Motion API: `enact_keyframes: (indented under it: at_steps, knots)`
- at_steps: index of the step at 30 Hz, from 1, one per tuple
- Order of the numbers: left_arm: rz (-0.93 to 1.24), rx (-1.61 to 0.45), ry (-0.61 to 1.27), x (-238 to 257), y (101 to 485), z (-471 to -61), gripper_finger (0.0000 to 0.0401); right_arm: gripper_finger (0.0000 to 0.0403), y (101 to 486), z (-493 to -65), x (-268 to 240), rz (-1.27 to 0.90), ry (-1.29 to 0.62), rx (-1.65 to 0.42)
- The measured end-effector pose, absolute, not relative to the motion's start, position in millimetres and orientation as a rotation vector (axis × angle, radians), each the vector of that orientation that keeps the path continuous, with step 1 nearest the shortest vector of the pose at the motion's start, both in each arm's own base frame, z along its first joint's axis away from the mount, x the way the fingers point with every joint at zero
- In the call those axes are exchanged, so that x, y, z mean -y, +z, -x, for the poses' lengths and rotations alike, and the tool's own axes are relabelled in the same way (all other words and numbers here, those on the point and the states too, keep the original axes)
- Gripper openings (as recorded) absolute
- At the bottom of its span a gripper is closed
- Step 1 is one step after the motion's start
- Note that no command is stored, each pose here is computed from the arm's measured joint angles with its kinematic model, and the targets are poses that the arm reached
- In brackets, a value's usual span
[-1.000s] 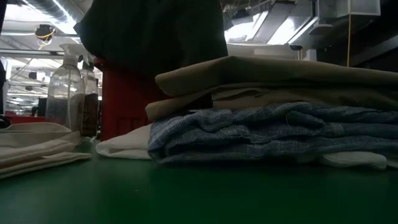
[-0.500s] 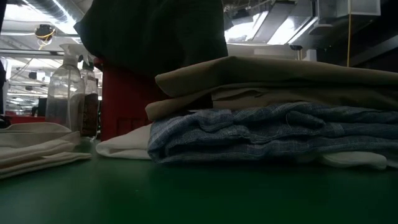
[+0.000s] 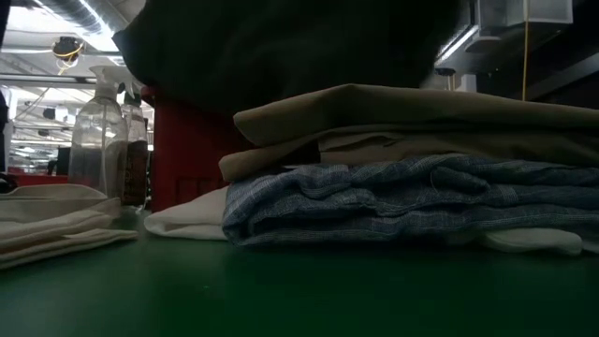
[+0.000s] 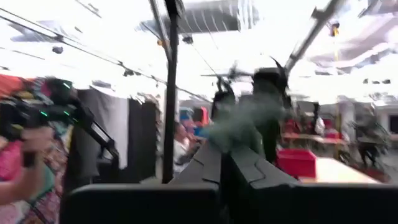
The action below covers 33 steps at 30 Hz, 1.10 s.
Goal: Fold Laundry from Bin
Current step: Fold the green polo shirt
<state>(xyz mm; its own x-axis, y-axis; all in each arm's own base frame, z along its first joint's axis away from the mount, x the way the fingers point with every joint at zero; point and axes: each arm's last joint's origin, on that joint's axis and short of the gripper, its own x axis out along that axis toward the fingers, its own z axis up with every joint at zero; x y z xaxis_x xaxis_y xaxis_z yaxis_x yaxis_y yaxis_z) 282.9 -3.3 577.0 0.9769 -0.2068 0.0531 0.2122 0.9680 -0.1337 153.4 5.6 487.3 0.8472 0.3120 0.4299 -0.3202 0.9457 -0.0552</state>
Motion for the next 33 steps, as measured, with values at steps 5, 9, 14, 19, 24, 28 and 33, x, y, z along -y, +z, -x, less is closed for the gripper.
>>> enact_keyframes:
  at_steps: [5,9,14,19,24,28,33]
  knots:
    - [0.117,0.056,-0.171,5,573,-296,0.0,0.0002,495,-129,-8,-0.045,0.402,0.498]
    - [0.111,0.124,-0.202,13,575,-306,0.0,0.0002,497,-121,-9,-0.077,0.448,0.51]
    - [0.12,0.224,-0.256,32,586,-302,0.0,0.0001,498,-123,-11,-0.154,0.572,0.486]
    - [0.139,0.265,-0.329,63,590,-296,0.0,0.0001,499,-134,-14,-0.224,0.705,0.459]
    - [0.17,0.288,-0.306,91,592,-288,0.0,0.0001,499,-142,-23,-0.262,0.794,0.462]
    - [0.152,0.301,-0.265,106,593,-282,0.0,0.0001,503,-148,-38,-0.286,0.889,0.444]
    - [0.115,0.36,-0.236,116,598,-276,0.0,0.0001,516,-153,-57,-0.282,0.972,0.45]
